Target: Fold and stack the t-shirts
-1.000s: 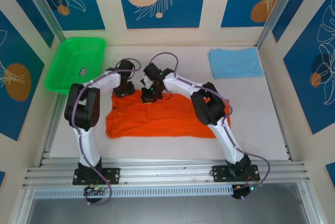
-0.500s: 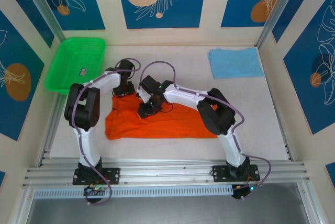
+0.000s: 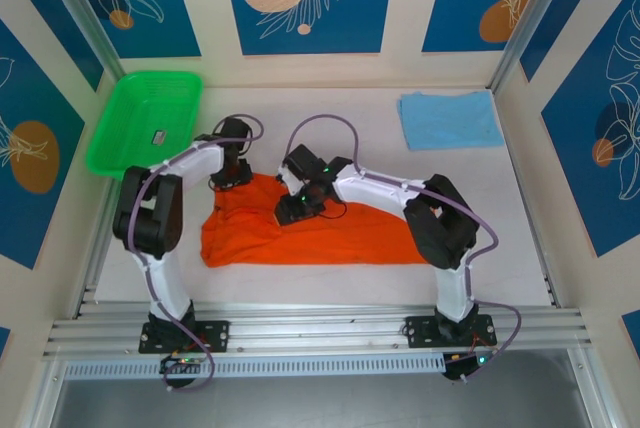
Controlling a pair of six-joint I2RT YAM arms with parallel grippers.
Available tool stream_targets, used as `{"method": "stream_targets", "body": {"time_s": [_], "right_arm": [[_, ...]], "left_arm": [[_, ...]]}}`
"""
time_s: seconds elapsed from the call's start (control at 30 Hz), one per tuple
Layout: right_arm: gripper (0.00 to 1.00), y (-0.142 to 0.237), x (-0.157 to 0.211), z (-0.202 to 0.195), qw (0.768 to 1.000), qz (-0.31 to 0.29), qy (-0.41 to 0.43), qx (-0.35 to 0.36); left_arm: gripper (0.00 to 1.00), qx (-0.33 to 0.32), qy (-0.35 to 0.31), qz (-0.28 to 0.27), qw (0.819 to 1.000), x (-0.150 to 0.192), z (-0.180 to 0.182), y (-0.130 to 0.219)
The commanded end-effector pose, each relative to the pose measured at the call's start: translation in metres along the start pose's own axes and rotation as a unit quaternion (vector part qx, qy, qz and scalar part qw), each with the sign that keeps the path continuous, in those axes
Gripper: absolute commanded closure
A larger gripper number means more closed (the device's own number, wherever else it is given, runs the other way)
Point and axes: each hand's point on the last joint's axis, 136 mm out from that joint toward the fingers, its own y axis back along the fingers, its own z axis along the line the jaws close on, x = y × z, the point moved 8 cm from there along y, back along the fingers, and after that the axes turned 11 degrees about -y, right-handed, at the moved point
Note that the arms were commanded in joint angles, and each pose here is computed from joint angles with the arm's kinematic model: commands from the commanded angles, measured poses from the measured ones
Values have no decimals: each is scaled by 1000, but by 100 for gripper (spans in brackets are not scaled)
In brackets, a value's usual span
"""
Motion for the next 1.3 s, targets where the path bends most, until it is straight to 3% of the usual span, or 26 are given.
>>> {"method": "stream_targets", "body": {"time_s": [0.0, 0.1, 0.17, 0.43, 0.73, 0.93, 1.07, 1.27], "right_arm": [[63, 33, -20, -34, 992, -46, -117, 27], [64, 51, -24, -75, 977, -66, -201, 22], [64, 57, -24, -96, 968, -68, -240, 23], [66, 75, -16, -133, 953, -79, -292, 29], [66, 110, -7, -174, 929, -107, -354, 5], [64, 130, 3, -210, 902, -120, -416, 6], [64, 140, 8, -237, 874, -127, -469, 8], [66, 140, 15, -261, 838, -125, -531, 14]], "left_arm": [[65, 42, 6, -66, 997, -6, -7, 44], [65, 87, -28, -54, 994, 6, -28, 47], [66, 84, -51, -38, 994, 14, -38, 41], [69, 94, -69, 25, 993, 52, -43, 5], [69, 111, -84, 46, 989, 104, -32, 24], [67, 141, -94, 28, 985, 132, -24, 46], [65, 98, -81, 6, 992, 121, -17, 55], [67, 25, -13, -36, 999, 60, -21, 56]]}}
